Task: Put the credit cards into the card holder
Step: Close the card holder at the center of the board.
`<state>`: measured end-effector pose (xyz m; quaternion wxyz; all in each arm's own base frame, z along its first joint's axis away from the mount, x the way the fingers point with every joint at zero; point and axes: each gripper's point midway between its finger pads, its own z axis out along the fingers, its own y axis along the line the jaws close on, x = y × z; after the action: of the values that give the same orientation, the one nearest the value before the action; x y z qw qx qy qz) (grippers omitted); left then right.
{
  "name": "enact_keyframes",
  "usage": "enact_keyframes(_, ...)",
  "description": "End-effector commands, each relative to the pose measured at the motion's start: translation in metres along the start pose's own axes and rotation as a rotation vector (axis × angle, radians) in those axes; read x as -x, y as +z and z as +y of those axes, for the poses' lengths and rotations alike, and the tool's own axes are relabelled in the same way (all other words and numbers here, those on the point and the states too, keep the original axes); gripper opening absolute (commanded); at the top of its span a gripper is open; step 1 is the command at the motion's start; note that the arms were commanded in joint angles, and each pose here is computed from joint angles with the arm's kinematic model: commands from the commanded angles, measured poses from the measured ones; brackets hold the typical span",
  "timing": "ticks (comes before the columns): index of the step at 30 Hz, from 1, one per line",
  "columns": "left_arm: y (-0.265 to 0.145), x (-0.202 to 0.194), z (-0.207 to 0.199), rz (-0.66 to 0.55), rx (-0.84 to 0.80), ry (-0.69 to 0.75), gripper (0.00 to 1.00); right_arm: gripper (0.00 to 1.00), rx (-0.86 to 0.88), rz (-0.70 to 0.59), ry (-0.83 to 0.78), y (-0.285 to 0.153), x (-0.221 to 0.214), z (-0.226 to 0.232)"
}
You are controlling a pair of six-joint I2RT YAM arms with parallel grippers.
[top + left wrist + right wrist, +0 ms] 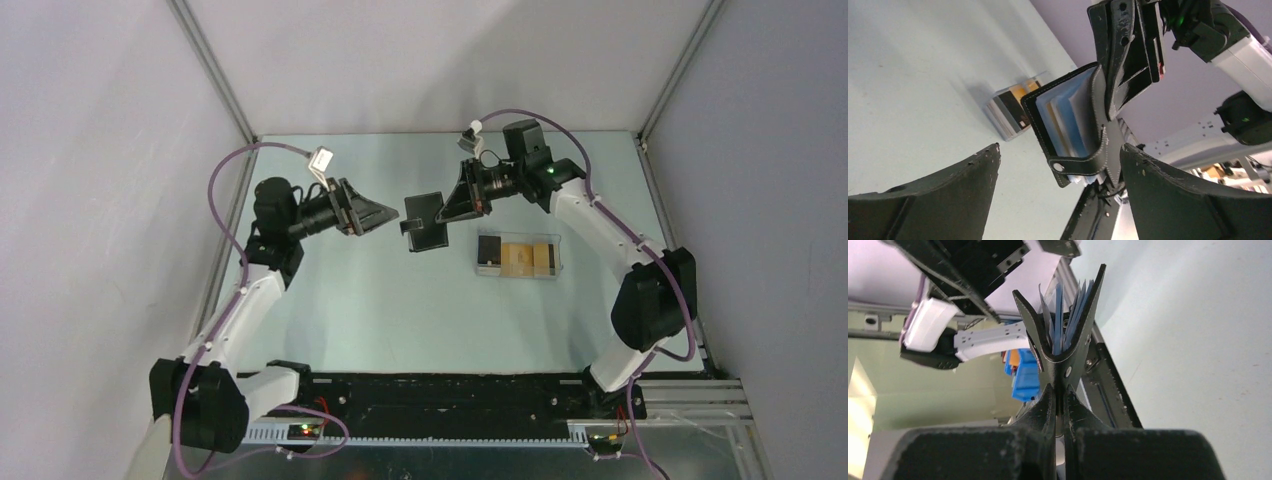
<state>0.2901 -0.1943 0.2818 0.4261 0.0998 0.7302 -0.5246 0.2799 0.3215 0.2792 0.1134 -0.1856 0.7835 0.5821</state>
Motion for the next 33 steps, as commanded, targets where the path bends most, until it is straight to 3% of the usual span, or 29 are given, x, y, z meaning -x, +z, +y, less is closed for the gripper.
enact_keyframes(1, -0.001, 0.012, -0.042, 0.013, -0.168, 0.063, 0.95, 0.00, 0.134, 0.032, -0.137, -0.019, -0.010, 0.053)
enact_keyframes(8, 0.015, 0.007, -0.070, 0.065, -0.253, 0.062, 1.00, 0.00, 0.160, 0.056, -0.154, -0.020, -0.017, 0.064)
enact_keyframes(23, 0.042, -0.010, -0.054, 0.135, -0.243, -0.029, 0.96, 0.00, 0.182, 0.070, -0.189, -0.017, -0.021, 0.079)
enact_keyframes(33, 0.039, -0.002, -0.027, 0.046, -0.131, -0.021, 1.00, 0.00, 0.182, 0.068, -0.212, -0.023, -0.021, 0.088)
